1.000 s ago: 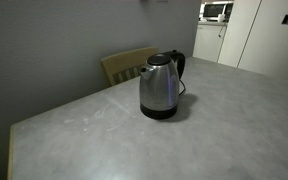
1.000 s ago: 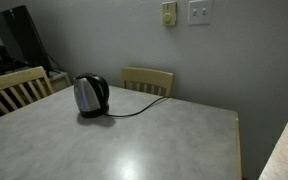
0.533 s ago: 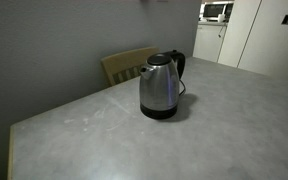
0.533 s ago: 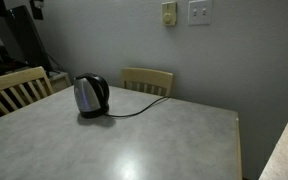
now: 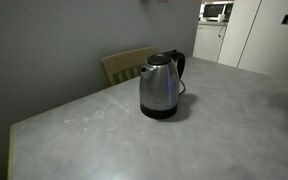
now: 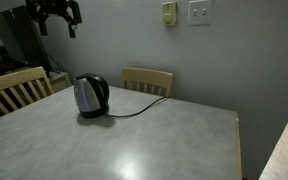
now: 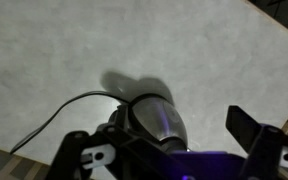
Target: Press the button to open the kettle lid
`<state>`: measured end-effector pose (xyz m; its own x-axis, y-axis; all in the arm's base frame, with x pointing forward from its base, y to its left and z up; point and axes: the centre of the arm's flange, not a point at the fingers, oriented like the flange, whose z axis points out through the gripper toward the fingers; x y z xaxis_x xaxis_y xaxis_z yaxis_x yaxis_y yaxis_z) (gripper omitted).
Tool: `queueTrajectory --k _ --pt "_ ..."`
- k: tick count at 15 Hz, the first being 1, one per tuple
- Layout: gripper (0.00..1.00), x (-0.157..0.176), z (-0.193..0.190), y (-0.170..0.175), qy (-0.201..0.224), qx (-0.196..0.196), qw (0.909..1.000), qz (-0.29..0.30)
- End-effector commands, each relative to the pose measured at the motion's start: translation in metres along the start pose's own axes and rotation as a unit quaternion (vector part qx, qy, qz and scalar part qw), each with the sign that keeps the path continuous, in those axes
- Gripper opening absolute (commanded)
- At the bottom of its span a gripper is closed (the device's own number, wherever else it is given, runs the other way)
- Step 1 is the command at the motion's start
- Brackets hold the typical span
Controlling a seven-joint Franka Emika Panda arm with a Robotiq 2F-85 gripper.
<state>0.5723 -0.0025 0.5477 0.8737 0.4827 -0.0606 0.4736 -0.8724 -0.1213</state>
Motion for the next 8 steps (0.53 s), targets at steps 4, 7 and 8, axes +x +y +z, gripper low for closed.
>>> queueTrajectory --k 4,7,8 --pt "1.00 0.011 0.001 0.013 0.022 0.009 0.9997 0.001" --pt "1.00 0.009 0.000 0.011 0.037 0.000 0.9993 -0.004" --pt "1.00 0.014 0.000 0.012 0.064 -0.008 0.9978 -0.014"
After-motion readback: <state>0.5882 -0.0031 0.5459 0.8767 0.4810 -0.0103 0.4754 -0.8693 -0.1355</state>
